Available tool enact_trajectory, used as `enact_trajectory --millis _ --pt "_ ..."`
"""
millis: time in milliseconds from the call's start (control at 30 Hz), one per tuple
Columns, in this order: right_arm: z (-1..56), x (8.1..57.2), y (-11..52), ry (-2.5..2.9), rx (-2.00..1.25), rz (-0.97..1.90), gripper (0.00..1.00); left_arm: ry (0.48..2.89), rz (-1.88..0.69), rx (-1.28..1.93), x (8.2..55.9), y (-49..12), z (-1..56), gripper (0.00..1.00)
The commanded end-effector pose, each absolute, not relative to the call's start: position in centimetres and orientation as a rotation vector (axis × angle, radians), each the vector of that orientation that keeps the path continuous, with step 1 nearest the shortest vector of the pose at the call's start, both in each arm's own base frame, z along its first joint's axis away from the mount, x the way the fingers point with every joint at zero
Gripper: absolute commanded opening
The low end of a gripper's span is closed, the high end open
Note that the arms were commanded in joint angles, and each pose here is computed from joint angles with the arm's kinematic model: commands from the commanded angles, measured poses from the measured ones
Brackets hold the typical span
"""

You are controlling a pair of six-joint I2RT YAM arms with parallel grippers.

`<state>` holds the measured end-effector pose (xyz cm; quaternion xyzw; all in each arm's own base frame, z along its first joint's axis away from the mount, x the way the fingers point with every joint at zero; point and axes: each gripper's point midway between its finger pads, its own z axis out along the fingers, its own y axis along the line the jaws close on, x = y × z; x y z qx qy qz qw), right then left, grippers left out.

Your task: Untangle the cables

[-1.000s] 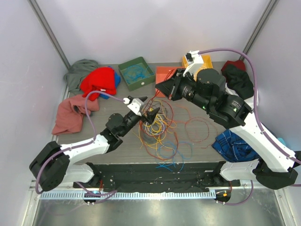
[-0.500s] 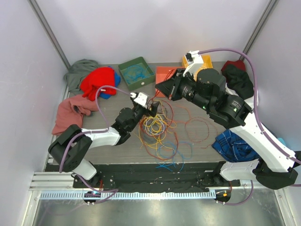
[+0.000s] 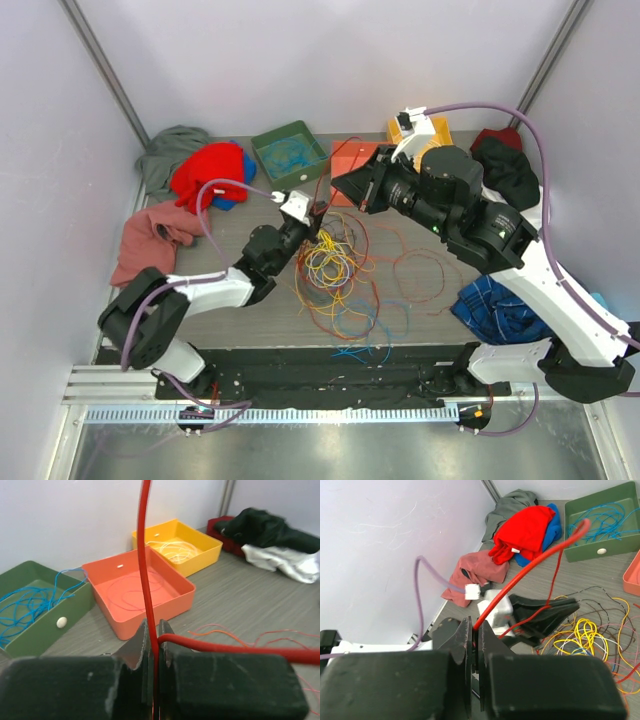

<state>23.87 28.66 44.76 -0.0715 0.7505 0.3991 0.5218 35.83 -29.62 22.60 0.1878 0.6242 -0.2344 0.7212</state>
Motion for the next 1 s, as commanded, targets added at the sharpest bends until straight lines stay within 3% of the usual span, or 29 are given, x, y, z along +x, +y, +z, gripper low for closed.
enact_trajectory --millis 0,133,267,400,433,567,667,700,800,967 --pt "47.9 23.7 27.5 1.695 -0.14 0.968 0.02 1.28 -0.668 0.386 32.5 -28.9 27.3 0.0" --pt "47.4 24.3 27.1 1.697 -0.112 0.923 0.12 1.248 -0.841 0.452 27.9 -28.9 31.1 0.0" --pt "46.9 24.4 26.6 1.7 -0.102 0.9 0.34 1.254 -0.947 0.494 24.6 -28.2 33.8 0.0" --pt "45.9 24.3 25.4 1.705 -0.071 0.868 0.41 1.269 -0.999 0.549 21.9 -27.4 36.1 0.0" --pt "45.0 24.6 24.9 1.718 -0.054 0.828 0.43 1.284 -1.001 0.56 21.6 -27.3 36.2 0.0" --pt "43.6 24.3 22.6 1.713 -0.017 0.755 0.65 1.328 -0.955 0.554 21.2 -26.0 38.9 0.0" --pt "42.5 23.8 22.5 1.729 -0.052 0.751 0.75 1.307 -0.909 0.519 22.0 -25.4 43.5 0.0" --pt "42.6 23.4 22.2 1.717 -0.064 0.76 0.77 1.266 -0.907 0.512 21.5 -24.9 47.0 0.0" --pt "41.2 22.5 21.8 1.713 -0.106 0.766 0.78 1.381 -0.865 0.511 23.4 -25.8 47.4 0.0" --pt "41.2 21.2 20.2 1.657 -0.103 0.79 0.79 1.354 -0.851 0.482 25.0 -26.7 52.9 0.0"
